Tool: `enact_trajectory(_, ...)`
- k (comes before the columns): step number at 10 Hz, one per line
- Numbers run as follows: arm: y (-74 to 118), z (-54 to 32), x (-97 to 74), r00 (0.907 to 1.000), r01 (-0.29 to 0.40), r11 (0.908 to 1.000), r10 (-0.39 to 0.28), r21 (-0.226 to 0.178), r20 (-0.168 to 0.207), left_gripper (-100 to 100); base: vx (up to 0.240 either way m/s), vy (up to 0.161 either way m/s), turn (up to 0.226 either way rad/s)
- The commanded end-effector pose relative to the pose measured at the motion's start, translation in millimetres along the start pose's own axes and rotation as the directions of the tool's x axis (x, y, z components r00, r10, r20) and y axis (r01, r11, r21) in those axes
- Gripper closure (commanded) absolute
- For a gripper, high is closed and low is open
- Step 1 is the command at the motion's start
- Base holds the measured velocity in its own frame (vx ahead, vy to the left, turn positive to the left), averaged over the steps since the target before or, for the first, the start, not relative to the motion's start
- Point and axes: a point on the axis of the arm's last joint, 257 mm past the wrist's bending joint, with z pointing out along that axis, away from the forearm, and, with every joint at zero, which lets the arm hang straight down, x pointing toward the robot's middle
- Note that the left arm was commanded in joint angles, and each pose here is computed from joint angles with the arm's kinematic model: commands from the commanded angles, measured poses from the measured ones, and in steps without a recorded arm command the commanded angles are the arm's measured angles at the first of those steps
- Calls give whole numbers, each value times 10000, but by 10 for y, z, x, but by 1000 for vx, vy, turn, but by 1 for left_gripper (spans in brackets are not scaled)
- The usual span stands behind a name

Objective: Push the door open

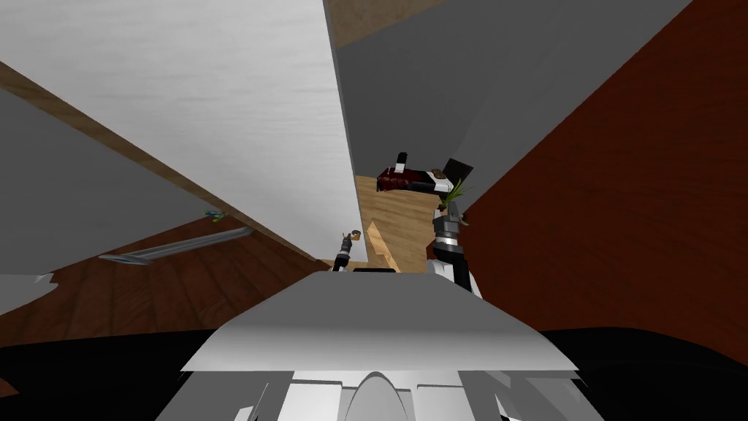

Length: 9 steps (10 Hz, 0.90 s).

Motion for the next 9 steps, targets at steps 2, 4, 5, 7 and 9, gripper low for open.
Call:
enact_trajectory(2,-51,35,-220,9987,-9,10000,4,88,503,100,147,-108,64)
enact_trajectory(4,-47,50,-299,9970,38,10000,-44,77,768,100,152,-96,62)
enact_trajectory(5,-44,57,-342,9957,73,9999,-79,70,921,100,190,-110,74)
enact_trajectory(7,-38,68,-407,9930,142,9999,-148,58,1173,100,192,-111,76)
enact_trajectory(9,-33,74,-445,9908,201,9998,-206,50,1338,100,161,-73,41)
